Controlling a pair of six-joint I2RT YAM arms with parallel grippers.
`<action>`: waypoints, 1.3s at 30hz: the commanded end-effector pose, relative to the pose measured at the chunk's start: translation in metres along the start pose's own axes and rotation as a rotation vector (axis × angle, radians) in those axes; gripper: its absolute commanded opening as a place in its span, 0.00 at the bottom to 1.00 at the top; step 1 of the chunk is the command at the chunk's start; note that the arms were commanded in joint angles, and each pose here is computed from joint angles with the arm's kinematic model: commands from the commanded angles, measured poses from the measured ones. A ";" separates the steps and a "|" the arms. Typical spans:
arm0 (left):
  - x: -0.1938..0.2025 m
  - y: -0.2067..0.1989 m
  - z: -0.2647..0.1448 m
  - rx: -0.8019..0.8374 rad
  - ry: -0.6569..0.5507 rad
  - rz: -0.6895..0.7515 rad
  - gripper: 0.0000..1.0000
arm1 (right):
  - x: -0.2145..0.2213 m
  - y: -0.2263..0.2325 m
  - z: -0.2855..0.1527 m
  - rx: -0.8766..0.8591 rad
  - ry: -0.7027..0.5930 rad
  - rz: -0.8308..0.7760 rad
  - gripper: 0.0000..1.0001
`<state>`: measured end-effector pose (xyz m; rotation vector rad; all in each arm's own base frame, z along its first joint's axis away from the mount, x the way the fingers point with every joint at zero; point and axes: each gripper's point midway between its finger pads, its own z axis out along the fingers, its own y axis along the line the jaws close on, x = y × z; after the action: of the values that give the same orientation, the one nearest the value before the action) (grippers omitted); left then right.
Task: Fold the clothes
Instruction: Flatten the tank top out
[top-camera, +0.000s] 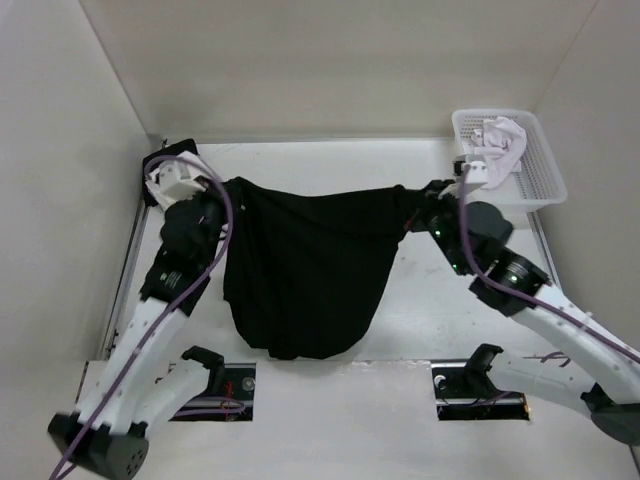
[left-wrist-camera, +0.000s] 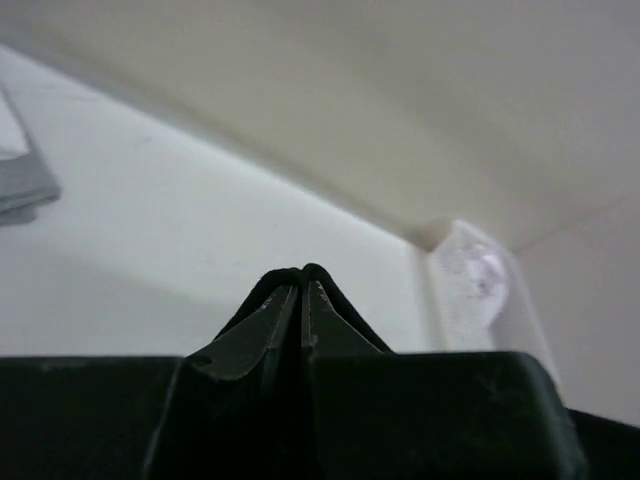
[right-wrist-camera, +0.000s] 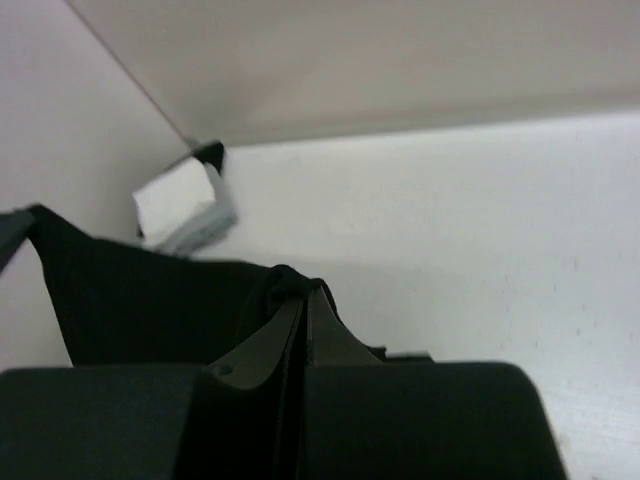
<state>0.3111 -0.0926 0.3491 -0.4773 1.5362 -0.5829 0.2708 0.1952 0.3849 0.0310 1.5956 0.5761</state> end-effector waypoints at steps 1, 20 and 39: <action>0.031 0.014 0.075 -0.040 0.044 -0.027 0.03 | 0.059 -0.008 0.017 -0.051 0.131 0.169 0.00; 0.221 -0.041 0.126 0.083 0.365 0.143 0.34 | 0.177 -0.128 0.004 0.261 0.279 0.340 0.00; 0.308 0.107 0.011 -0.190 0.605 0.028 0.47 | 0.115 -0.035 0.014 0.042 0.213 0.295 0.00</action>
<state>0.2926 -0.1863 0.0316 -0.4131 2.2394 -0.5130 0.2768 0.2065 0.2372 0.2507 1.8985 0.7781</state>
